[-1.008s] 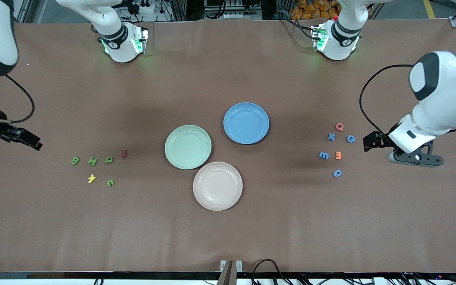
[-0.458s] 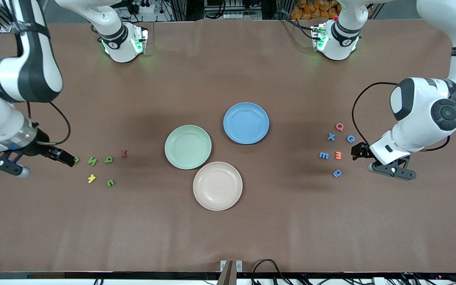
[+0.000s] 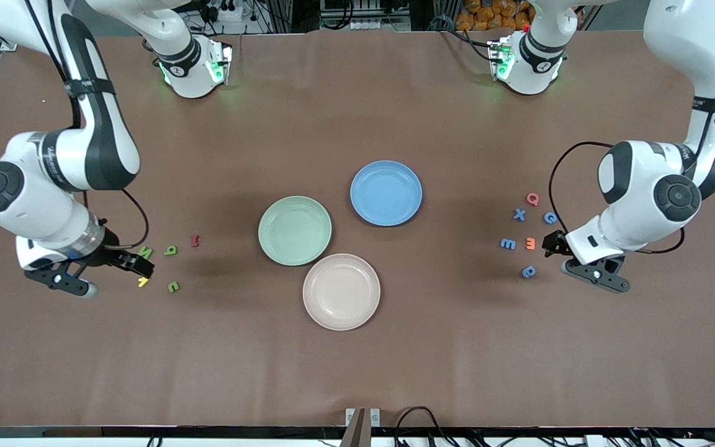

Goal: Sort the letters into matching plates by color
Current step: 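Lower the left gripper onto the blue 'a' while the right gripper lowers to green 'u'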

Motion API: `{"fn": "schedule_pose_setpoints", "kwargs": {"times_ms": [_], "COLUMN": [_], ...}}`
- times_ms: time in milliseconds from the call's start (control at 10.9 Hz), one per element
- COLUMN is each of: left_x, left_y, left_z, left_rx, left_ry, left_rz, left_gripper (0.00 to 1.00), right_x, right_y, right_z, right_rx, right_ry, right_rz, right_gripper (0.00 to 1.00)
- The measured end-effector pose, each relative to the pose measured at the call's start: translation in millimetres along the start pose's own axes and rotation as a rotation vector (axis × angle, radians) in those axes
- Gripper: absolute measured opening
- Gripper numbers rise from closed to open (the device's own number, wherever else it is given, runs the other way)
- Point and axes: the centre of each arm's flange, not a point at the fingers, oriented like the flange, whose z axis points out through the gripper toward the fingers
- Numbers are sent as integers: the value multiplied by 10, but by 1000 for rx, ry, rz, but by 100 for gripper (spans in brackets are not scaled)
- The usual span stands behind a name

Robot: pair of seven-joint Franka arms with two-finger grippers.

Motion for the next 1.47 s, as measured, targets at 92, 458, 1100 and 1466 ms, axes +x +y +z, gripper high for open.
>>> {"fn": "schedule_pose_setpoints", "kwargs": {"times_ms": [92,458,1100,1466], "left_x": [22,148,172,114], "left_y": [-12,-77,-83,20], "left_z": [96,420,828,944], "left_rx": [0,-7,-5,-13], "left_ry": [3,5,32,23], "left_rz": [43,165,310,320], "left_gripper": [100,100,100,100], "right_x": [13,28,-41,-61], "right_y": [-35,-6,40,148], "right_z": [159,795,1697,1885], "right_rx": [31,28,39,46], "right_ry": [-6,-37,-53,-66], "right_rz": [24,54,90,111], "right_gripper": [100,100,100,100]}}
